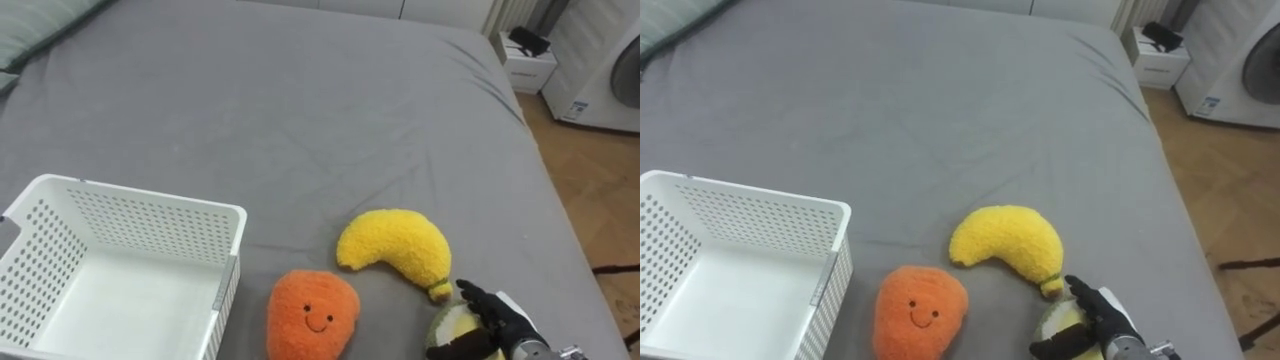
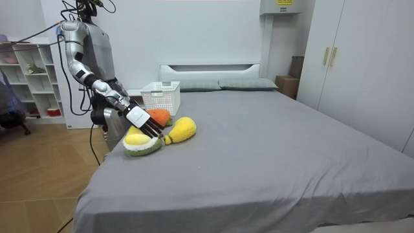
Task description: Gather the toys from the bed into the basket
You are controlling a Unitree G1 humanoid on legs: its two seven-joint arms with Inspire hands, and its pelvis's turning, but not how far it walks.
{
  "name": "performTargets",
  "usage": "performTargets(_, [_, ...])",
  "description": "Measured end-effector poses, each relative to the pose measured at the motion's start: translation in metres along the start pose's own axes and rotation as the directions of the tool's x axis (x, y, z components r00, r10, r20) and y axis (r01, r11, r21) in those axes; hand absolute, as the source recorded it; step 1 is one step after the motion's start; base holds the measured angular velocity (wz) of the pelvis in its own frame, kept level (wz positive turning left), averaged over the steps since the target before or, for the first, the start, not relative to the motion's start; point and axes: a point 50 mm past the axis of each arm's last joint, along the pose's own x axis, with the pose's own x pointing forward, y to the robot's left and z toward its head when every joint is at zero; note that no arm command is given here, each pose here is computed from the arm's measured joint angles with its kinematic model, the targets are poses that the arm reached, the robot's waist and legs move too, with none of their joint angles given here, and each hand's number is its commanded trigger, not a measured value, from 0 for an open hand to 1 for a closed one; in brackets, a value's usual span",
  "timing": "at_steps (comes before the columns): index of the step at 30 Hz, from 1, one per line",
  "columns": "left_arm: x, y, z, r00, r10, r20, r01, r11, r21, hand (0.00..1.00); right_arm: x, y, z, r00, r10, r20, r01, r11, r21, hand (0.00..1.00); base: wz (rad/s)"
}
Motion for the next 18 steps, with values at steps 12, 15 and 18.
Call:
performTargets(12, [0.0, 0.005, 0.003, 1.0, 0.019, 0.022, -0.02, 0.998, 0.051, 0.0, 0.002, 0.0, -0.014, 0.995, 0.012, -0.094, -0.025, 0.991, -0.128, 0.0, 0.01])
performTargets(15, [0.0, 0.005, 0.003, 1.0, 0.021, 0.02, -0.022, 0.998, 0.062, 0.0, 0.002, 0.001, -0.018, 0.994, 0.014, -0.109, -0.027, 0.992, -0.124, 0.0, 0.04])
performTargets(18, [0.0, 0.005, 0.003, 1.0, 0.02, 0.02, -0.022, 0.998, 0.064, 0.0, 0.002, 0.0, -0.02, 0.993, 0.006, -0.116, -0.02, 0.993, -0.119, 0.0, 0.07])
